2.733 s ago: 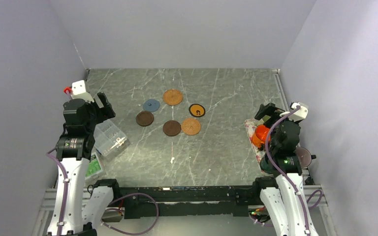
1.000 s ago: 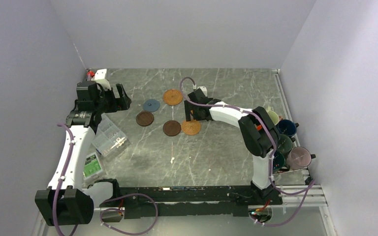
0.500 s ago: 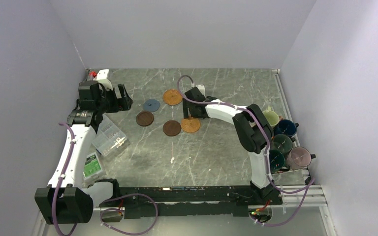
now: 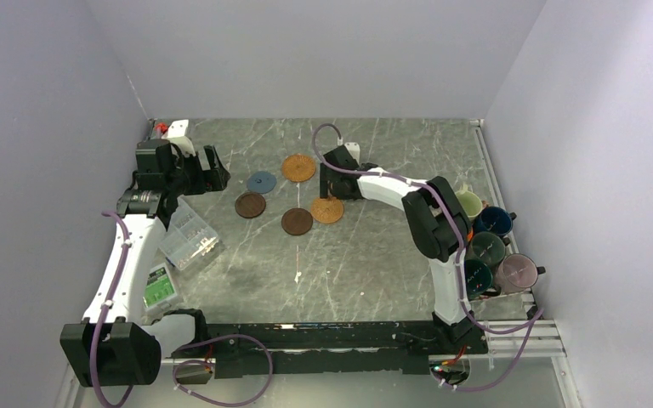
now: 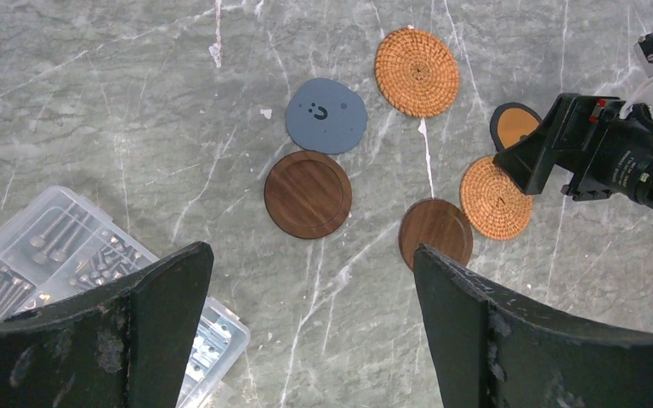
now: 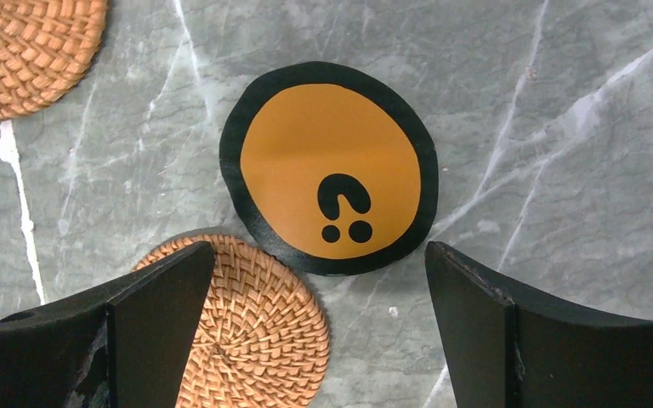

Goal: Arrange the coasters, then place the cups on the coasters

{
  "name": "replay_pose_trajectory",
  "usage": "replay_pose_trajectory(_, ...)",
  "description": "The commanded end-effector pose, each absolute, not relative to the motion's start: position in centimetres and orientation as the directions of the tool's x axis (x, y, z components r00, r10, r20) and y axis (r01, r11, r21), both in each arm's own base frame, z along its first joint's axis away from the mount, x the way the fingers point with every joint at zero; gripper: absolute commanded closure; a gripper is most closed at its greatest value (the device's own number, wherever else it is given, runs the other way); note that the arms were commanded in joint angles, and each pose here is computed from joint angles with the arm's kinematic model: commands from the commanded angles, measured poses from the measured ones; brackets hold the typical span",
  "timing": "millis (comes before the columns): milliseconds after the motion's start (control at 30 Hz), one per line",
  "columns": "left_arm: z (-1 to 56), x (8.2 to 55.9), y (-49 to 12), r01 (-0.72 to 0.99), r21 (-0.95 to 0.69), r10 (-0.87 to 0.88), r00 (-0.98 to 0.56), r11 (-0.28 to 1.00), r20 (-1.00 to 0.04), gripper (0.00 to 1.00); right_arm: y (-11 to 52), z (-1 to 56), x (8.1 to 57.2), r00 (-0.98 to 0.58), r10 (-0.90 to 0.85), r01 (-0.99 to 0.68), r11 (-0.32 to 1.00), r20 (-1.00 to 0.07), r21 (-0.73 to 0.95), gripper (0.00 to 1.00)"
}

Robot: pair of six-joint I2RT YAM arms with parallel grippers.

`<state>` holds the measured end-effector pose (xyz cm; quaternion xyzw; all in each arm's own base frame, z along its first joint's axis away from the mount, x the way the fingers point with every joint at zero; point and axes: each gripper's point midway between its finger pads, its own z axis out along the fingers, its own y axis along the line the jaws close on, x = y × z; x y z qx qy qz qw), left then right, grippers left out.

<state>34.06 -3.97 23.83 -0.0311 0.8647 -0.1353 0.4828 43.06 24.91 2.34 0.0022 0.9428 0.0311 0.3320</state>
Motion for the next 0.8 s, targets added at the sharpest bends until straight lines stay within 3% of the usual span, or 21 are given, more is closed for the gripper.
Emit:
replay_pose_trajectory(0, 24.5, 34.4, -4.6, 0.113, -0.274, -0.179, -0.52, 0.955, -0.835, 0.06, 24.2, 3.5, 43.9, -0.761, 0.071, 0.012, 0.995, -0.645, 0.094, 0.0)
replay_pose_trajectory(567, 24.2, 34.5, -4.7, 0.113, -0.28, -0.181, -0.528, 0.953, -0.83, 0.06, 24.3, 5.3, 46.0, -0.719, 0.012, -0.019, 0.999, -0.695, 0.037, 0.0)
replay_pose_trajectory(767, 24.2, 34.6, -4.8, 0.116, -0.283, -0.181, -0.53, 0.952, -0.828, 0.06, 25.1, 5.5, 45.8, -0.717, 0.056, -0.022, 0.995, -0.694, 0.102, 0.0)
